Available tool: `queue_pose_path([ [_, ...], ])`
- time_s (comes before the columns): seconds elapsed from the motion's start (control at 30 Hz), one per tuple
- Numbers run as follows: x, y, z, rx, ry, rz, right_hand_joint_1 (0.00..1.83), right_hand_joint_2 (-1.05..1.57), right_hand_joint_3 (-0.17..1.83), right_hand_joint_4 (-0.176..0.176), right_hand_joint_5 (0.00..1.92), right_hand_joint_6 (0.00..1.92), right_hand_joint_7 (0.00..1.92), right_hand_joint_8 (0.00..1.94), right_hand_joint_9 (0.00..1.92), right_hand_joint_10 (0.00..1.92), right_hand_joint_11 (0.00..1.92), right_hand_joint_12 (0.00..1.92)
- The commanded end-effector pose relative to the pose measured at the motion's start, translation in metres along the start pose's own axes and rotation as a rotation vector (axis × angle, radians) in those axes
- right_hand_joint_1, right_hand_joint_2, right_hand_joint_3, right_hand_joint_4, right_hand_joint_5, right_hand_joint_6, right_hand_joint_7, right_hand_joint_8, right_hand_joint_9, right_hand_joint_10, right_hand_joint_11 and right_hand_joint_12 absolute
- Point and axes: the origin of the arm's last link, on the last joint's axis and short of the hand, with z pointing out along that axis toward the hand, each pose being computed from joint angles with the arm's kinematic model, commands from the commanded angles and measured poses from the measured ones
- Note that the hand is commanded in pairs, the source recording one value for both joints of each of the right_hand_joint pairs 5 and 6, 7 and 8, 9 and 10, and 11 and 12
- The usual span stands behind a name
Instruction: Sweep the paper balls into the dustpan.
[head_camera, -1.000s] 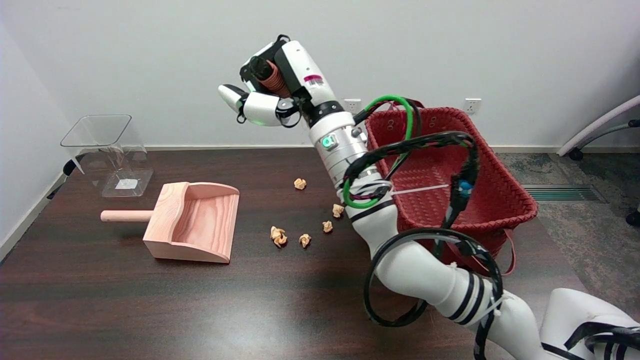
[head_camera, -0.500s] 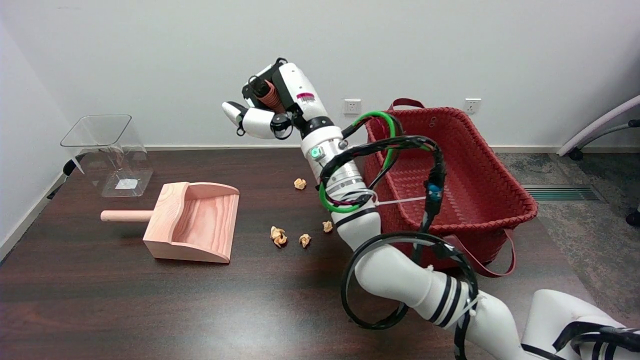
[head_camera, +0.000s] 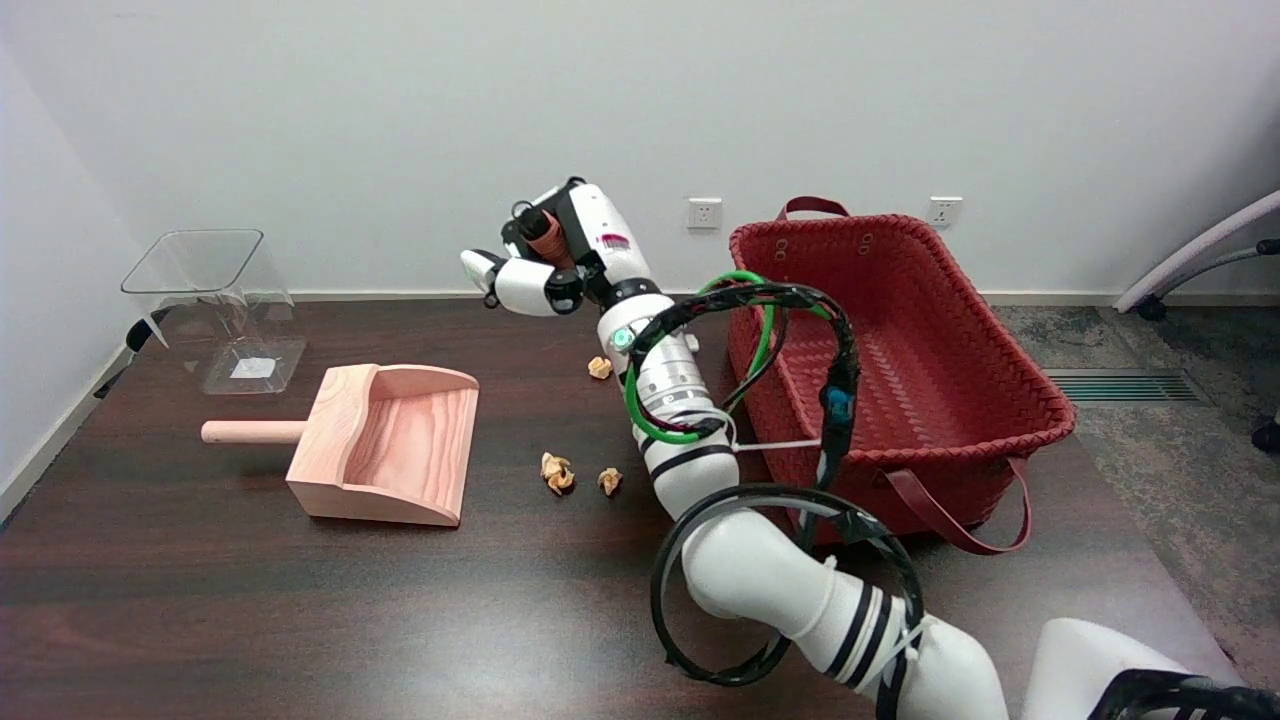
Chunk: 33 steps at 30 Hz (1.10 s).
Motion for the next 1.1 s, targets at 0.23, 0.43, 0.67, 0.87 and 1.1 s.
queue_pose_path([
  [0.23, 0.013, 0.038, -0.009, -0.223, 0.176, -0.077, 1.31, 1.26, 0.43, 0.000, 1.92, 1.92, 1.92, 1.92, 1.92, 1.92, 1.92, 1.92],
  [0.43, 0.018, 0.044, -0.012, -0.246, 0.217, -0.099, 1.34, 1.18, 0.47, 0.000, 1.92, 1.92, 1.92, 1.92, 1.92, 1.92, 1.92, 1.92],
  [0.67, 0.008, 0.051, -0.017, -0.272, 0.190, -0.095, 1.36, 1.11, 0.52, 0.000, 1.92, 1.92, 1.92, 1.92, 1.92, 1.92, 1.92, 1.92],
  [0.87, -0.002, 0.055, -0.019, -0.300, 0.156, -0.058, 1.36, 1.09, 0.54, 0.000, 1.92, 1.92, 1.92, 1.92, 1.92, 1.92, 1.92, 1.92],
  [1.1, -0.018, 0.051, -0.018, -0.293, 0.115, 0.011, 1.35, 1.09, 0.54, 0.000, 1.92, 1.92, 1.92, 1.92, 1.92, 1.92, 1.92, 1.92],
])
